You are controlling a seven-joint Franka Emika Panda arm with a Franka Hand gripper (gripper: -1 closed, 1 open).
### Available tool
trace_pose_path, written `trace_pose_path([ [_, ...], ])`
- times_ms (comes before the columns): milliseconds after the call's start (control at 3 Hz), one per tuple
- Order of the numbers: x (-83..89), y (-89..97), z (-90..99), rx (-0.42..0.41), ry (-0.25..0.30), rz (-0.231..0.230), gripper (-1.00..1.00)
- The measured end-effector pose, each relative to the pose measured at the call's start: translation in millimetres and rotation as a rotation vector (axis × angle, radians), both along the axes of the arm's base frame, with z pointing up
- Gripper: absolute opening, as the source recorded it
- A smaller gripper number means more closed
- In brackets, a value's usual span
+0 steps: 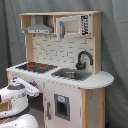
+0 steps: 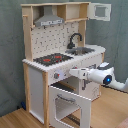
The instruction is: Play with the kitchen
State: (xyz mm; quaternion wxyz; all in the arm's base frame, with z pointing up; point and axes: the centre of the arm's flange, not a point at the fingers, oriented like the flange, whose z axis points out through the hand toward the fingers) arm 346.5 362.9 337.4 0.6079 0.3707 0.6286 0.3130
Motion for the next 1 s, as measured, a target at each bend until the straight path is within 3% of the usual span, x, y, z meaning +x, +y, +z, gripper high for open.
trace_pose_path([
  [1000,0.1,2.0,-1.1,-0.323,0.010,-0.005,-1.00],
])
